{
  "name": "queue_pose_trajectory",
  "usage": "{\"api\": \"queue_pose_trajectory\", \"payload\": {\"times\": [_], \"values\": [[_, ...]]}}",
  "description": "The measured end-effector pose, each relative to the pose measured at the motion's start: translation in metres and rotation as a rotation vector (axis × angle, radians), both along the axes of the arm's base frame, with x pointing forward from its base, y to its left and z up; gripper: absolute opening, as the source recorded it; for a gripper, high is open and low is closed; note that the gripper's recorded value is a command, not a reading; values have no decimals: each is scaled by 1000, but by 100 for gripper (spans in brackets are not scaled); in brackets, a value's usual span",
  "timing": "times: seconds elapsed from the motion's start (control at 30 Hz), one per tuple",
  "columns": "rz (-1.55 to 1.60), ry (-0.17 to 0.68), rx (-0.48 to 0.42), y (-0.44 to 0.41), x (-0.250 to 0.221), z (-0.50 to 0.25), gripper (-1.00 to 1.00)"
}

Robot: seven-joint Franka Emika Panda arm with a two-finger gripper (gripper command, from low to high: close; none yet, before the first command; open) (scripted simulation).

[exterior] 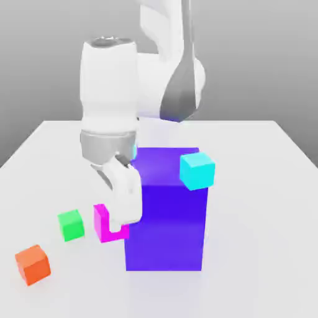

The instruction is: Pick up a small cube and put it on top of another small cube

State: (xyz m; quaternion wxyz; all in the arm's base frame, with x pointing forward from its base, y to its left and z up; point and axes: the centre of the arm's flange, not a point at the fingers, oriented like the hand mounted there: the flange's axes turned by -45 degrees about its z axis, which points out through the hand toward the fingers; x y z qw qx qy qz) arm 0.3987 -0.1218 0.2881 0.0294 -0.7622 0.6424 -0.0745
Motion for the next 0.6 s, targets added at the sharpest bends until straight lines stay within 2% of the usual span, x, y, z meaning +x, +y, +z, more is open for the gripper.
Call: {"api": "queue_pose_trajectory", "payload": {"times": [0.17, 0.3, 0.47, 0.5, 0.6], "values": [[-433, 34, 60, -61, -65, -14, -100], [-766, 104, 100, -93, -129, -50, -100], [-834, 120, 109, -99, -143, -96, -100], [-836, 120, 110, -98, -144, -105, 100], [-841, 119, 110, -100, -145, -105, 100]]}}
